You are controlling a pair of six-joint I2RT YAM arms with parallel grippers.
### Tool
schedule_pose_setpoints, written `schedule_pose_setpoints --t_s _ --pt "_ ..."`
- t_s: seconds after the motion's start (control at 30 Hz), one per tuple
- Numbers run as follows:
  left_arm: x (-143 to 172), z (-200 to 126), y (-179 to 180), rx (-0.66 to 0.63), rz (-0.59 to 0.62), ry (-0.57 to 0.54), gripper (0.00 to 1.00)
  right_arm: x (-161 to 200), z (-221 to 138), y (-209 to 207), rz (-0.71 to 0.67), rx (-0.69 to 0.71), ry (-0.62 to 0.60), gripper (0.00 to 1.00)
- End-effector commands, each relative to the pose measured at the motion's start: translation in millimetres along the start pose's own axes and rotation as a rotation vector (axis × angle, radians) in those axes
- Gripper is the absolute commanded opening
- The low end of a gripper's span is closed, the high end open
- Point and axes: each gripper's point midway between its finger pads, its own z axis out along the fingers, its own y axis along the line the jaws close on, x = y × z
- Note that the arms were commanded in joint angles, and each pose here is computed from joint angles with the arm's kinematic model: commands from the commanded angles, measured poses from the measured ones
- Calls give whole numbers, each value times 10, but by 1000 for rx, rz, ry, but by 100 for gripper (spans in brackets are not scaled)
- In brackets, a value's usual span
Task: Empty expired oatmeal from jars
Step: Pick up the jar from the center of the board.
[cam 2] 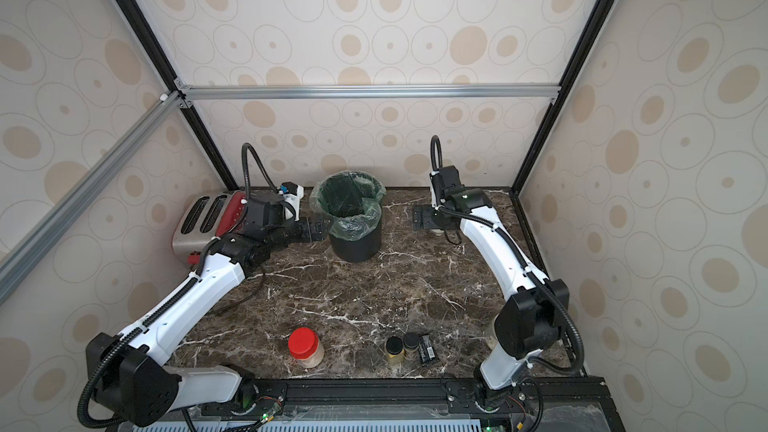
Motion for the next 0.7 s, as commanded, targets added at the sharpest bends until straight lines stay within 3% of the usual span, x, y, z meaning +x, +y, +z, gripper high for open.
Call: schedule_pose_setpoints --t_s 0.0,0.3,0.53,0.67 --pt "0 -55 -112 45 35 -4 99 -85 177 -344 -20 129 35 100" --pt "-30 173 -274 140 19 10 99 -393 759 -582 13 175 89 100" --pt "-66 233 -297 149 12 3 99 -557 1086 -475 21 119 106 100" --pt "-70 255 -293 145 12 3 99 -532 1248 -535 5 157 142 100"
